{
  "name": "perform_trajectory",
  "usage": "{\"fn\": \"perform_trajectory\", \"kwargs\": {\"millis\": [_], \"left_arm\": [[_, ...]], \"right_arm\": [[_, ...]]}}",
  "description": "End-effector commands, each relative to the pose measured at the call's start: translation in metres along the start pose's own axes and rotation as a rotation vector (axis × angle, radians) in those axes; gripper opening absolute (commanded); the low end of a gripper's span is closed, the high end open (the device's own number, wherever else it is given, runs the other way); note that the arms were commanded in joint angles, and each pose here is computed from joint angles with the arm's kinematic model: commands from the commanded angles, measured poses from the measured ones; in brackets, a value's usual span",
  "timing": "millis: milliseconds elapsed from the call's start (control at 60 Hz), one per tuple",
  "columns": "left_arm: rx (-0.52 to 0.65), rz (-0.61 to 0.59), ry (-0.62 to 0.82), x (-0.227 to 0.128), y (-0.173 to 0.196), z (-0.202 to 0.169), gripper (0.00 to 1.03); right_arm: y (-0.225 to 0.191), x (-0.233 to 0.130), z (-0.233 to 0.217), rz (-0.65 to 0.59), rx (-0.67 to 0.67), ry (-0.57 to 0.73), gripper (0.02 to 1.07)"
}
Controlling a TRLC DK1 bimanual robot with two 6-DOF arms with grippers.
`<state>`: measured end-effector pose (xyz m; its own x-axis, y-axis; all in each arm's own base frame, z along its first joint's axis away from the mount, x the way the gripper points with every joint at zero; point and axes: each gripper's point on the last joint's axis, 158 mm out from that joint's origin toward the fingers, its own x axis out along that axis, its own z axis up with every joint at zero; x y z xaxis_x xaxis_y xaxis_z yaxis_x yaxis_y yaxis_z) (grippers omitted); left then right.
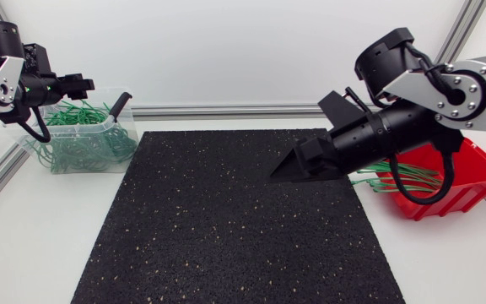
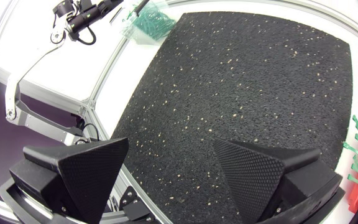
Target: Take a green cable tie from the red box, thread the tail through the head to close it, then place it in the transparent bin on the left.
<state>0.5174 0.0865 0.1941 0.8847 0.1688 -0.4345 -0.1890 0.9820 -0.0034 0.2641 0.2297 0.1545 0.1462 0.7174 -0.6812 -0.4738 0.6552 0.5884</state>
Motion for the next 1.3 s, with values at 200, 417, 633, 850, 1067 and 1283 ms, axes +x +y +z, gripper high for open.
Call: {"fn": "perform_trajectory", "kwargs": {"millis": [200,417,633,850,1067,1283], "left_arm": [[0.05,0.013,-0.014,-0.051,0.003,-0.022,1.0],[0.068,0.015,-0.072,-0.098,0.006,-0.045,1.0],[0.076,0.01,-0.138,-0.143,0.006,-0.071,1.0],[0.095,0.0,-0.218,-0.184,0.003,-0.088,1.0],[0.096,-0.019,-0.273,-0.208,-0.001,-0.107,1.0],[0.087,-0.06,-0.293,-0.215,-0.01,-0.123,1.0]], "right_arm": [[-0.063,-0.053,-0.005,-0.254,-0.054,-0.171,1.03],[-0.106,-0.099,-0.008,-0.468,-0.104,-0.361,1.03],[-0.131,-0.133,-0.032,-0.656,-0.159,-0.454,1.03],[-0.134,-0.153,-0.051,-0.74,-0.189,-0.552,1.03],[-0.136,-0.158,-0.057,-0.801,-0.219,-0.653,1.03],[-0.14,-0.159,-0.059,-0.837,-0.227,-0.755,1.03]]}}
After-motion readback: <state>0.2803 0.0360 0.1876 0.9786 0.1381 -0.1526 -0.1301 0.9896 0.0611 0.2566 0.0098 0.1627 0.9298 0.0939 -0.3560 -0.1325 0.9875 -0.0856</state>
